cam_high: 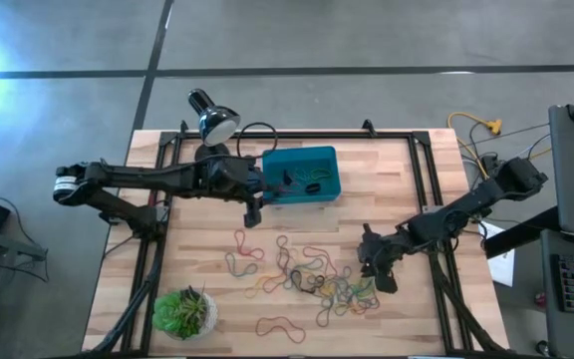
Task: Pick and place rubber bands into bin
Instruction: Put the green rubber band into the blue bin
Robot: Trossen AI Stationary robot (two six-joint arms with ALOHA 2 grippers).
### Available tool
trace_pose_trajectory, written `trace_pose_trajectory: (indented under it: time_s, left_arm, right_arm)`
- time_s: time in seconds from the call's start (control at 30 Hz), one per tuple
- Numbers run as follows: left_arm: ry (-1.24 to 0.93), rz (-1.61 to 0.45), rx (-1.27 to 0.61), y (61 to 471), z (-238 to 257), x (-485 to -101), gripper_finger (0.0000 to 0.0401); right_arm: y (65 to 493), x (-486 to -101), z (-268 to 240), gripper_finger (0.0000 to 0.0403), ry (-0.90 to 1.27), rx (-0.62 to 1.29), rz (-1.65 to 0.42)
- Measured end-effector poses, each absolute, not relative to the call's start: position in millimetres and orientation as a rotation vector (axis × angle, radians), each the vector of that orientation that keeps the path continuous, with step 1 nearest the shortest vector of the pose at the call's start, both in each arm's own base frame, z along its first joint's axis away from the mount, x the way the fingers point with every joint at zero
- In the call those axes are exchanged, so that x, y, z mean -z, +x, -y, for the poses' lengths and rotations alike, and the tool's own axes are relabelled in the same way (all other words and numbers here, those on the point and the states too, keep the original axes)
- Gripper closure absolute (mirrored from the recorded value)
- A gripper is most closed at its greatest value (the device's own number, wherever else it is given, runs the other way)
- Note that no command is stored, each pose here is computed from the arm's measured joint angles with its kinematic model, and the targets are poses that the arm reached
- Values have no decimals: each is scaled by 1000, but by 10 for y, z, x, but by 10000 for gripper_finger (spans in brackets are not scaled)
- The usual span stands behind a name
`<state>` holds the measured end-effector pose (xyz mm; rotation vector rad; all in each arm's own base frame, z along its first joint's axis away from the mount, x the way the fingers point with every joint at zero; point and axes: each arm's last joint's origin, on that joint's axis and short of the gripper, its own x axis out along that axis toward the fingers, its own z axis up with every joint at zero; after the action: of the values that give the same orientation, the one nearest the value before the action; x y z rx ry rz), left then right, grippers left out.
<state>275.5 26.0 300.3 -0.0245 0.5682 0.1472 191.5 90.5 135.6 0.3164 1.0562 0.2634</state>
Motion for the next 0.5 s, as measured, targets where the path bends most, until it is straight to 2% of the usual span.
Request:
trace_pose_trajectory:
  time_s: [0.23, 0.5]
  left_arm:
    - [-27, -568, -148, 2755, -259, -3002, 283]
    - [-27, -568, -147, 2755, -259, -3004, 283]
  right_arm:
    - [2028, -1253, -986, 344, 254, -291, -1054]
    - [2088, -1176, -1015, 317, 246, -282, -1091]
